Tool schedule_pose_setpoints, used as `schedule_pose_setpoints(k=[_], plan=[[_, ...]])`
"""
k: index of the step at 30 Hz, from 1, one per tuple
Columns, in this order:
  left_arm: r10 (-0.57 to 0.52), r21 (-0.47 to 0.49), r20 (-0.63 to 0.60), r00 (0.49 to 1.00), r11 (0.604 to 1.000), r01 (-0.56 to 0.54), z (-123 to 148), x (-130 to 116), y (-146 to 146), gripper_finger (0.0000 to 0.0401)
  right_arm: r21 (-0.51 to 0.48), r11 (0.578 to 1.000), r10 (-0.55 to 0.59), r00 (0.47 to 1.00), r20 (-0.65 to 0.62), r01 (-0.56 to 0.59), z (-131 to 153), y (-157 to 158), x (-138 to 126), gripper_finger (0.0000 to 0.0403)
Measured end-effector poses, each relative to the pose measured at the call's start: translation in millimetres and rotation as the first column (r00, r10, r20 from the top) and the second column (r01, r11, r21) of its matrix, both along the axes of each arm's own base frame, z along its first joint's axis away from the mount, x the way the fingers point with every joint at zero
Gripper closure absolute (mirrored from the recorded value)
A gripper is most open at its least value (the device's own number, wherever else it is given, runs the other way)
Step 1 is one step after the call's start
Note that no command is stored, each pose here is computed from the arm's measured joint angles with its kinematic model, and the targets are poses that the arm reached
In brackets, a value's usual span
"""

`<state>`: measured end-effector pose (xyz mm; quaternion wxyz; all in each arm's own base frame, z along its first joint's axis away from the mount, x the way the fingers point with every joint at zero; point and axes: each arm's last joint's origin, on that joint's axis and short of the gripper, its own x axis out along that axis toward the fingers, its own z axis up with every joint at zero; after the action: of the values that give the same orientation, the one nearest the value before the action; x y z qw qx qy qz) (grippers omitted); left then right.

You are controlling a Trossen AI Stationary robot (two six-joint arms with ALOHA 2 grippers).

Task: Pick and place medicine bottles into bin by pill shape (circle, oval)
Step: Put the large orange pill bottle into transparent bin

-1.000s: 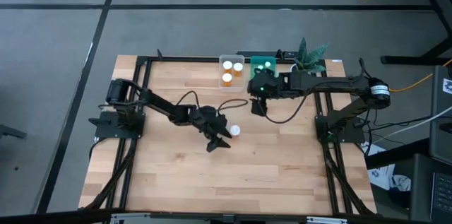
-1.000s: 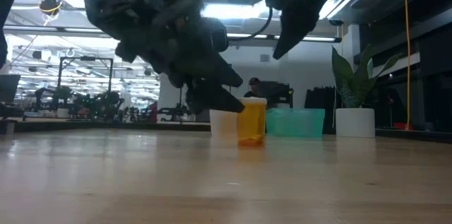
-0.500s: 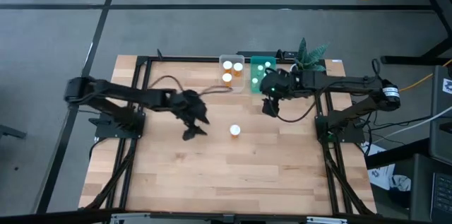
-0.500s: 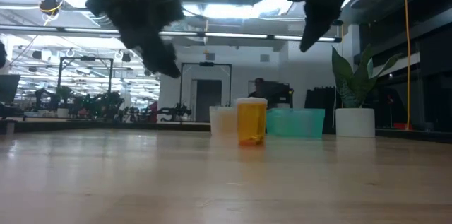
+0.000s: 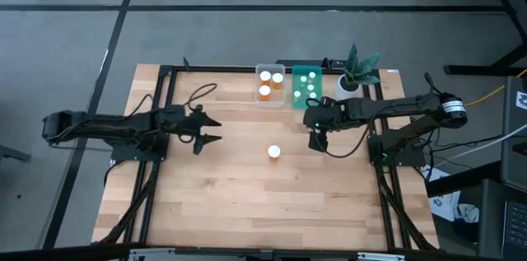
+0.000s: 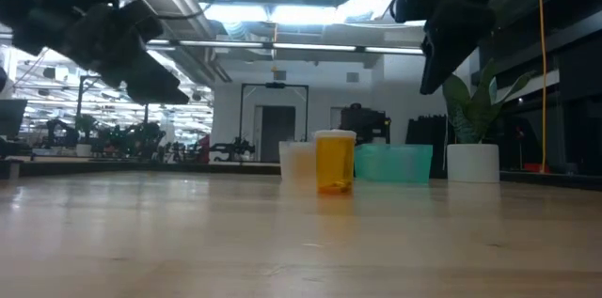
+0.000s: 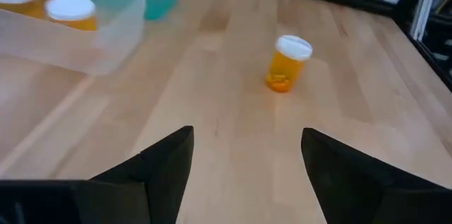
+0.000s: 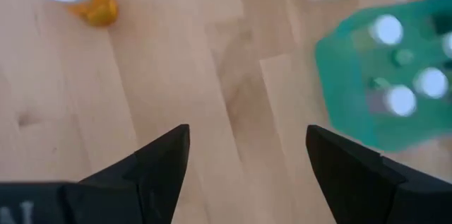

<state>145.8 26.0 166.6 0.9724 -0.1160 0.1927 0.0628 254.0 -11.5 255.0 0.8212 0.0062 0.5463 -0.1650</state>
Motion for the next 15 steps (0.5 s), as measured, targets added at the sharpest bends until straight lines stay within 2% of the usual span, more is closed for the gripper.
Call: schedule_pose_setpoints(k=[5,8,12,15], plan=[[0.044,0.028,0.075,0.996,0.999,-0.046,-6.5,-16.6,-1.1,0.0147,-0.015,0.999,0.052,0.994,0.094,-0.051,-16.5,5.9,6.8,0.012],[0.056,0.037,0.101,0.993,0.997,-0.06,-13.4,-24.0,-2.4,0.0147,-0.022,0.995,0.097,0.991,0.096,-0.095,-30.2,7.5,5.3,0.012],[0.061,0.045,0.14,0.988,0.997,-0.068,-19.8,-30.3,-3.5,0.0147,0.015,0.987,0.158,0.984,0.089,-0.16,-47.6,9.2,1.1,0.012],[0.06,0.045,0.126,0.99,0.997,-0.066,-23.9,-33.9,-4.2,0.0147,0.033,0.973,0.221,0.968,0.121,-0.226,-61.9,10.7,-0.8,0.012]])
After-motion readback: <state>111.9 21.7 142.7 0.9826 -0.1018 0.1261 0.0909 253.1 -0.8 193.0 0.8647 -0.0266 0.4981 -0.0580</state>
